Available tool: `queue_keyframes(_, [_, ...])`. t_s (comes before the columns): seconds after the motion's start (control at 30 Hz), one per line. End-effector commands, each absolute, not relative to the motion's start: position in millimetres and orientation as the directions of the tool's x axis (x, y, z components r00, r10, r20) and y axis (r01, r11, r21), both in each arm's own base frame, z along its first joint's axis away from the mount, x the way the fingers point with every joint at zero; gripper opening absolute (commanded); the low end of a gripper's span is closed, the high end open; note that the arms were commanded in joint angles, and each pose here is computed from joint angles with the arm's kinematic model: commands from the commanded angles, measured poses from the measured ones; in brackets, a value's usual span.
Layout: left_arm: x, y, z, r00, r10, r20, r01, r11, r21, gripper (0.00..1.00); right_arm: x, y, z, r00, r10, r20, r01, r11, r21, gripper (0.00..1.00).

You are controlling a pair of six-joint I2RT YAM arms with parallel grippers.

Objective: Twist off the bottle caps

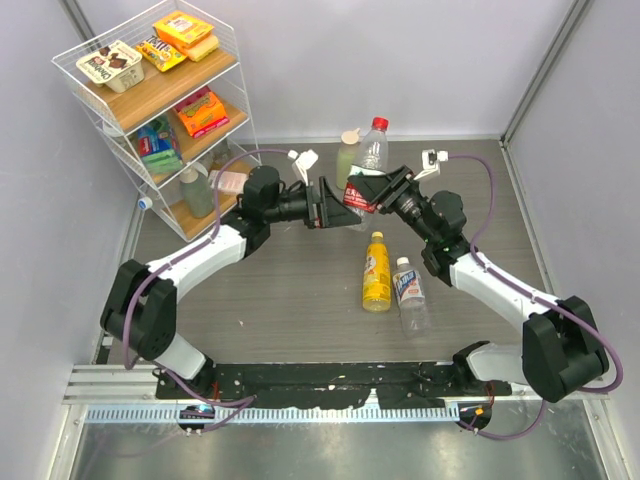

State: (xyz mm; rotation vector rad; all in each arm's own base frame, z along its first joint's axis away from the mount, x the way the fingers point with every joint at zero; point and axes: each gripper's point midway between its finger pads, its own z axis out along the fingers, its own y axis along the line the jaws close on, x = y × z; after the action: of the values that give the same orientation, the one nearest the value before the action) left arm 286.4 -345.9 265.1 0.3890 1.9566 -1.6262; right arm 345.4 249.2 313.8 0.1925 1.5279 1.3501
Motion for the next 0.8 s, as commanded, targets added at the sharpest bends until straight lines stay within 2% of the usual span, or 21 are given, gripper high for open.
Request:
queue_keyframes(0.0, [285.1,-364.6,302.9,-0.746,-0.147,-0.649,0.639,0.117,-0.761,0.95,337.2,245.3,344.5,-0.403,0.740,-0.539,-0.546,0.278,0.790,0.44])
queue_keyframes(0.2, [280.5,-376.4,313.0,-0.740,-0.140,-0.658,0.657,0.057,-0.752,0.89,337.7,248.2,339.9,-0.425,0.739,-0.524,-0.539,0.259,0.802,0.44])
queue_keyframes(0.37, [271.2,-385.8,317.6,-0.742,-0.104,-0.662,0.665,0.012,-0.747,0.68,338.8,244.0,334.6,-0.418,0.755,-0.505,-0.517,0.259,0.816,0.44])
queue_keyframes(0.47, [268.9,-385.2,315.5,-0.746,-0.095,-0.659,0.661,0.015,-0.750,0.47,340.3,242.2,331.9,-0.411,0.761,-0.501,-0.508,0.265,0.819,0.45])
queue_keyframes(0.57, [268.2,-383.9,310.6,-0.743,-0.079,-0.665,0.664,0.042,-0.747,0.44,340.6,244.4,333.8,-0.419,0.757,-0.502,-0.513,0.259,0.818,0.52])
queue_keyframes(0.77, [275.5,-374.8,288.6,-0.719,-0.028,-0.695,0.678,0.197,-0.709,0.41,339.8,247.5,334.7,-0.423,0.733,-0.532,-0.525,0.280,0.804,0.83])
